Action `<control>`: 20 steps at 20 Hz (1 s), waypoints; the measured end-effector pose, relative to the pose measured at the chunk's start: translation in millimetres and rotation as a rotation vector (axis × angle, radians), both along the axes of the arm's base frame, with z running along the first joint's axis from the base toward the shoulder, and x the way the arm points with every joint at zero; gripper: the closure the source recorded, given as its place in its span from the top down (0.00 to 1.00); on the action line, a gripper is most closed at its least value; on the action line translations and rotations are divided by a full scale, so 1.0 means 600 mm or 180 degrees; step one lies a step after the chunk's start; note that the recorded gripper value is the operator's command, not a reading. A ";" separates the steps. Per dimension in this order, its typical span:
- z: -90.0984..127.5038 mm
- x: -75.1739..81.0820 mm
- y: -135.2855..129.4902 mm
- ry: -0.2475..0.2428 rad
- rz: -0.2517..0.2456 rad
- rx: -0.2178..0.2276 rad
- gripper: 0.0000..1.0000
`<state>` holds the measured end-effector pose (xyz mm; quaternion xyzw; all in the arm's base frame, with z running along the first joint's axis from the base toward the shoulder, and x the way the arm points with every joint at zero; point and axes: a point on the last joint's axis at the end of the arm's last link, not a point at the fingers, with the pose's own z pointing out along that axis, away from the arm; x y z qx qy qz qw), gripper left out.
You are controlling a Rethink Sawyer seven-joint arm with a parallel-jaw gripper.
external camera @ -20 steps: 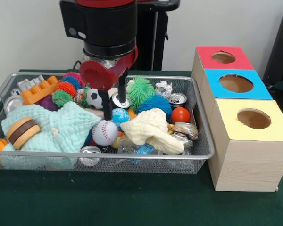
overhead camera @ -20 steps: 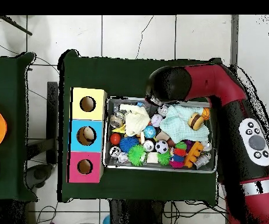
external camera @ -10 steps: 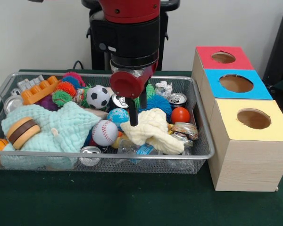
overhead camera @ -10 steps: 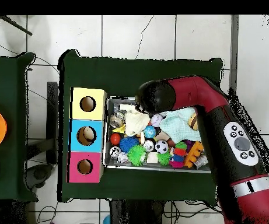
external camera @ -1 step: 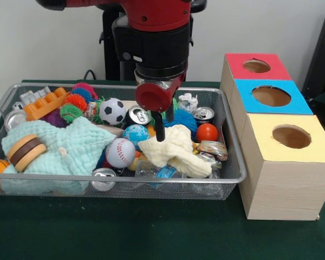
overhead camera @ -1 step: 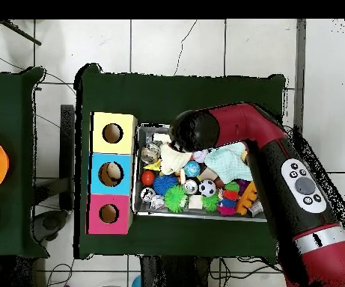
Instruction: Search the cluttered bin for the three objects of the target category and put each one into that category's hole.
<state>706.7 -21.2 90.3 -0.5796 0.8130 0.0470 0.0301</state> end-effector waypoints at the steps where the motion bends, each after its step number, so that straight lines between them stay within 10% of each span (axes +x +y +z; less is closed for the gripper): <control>1: 0.000 0.001 0.000 -0.0015 -0.0001 0.0003 1.00; 20: 0.005 0.021 0.024 -0.0285 -0.0020 0.0080 1.00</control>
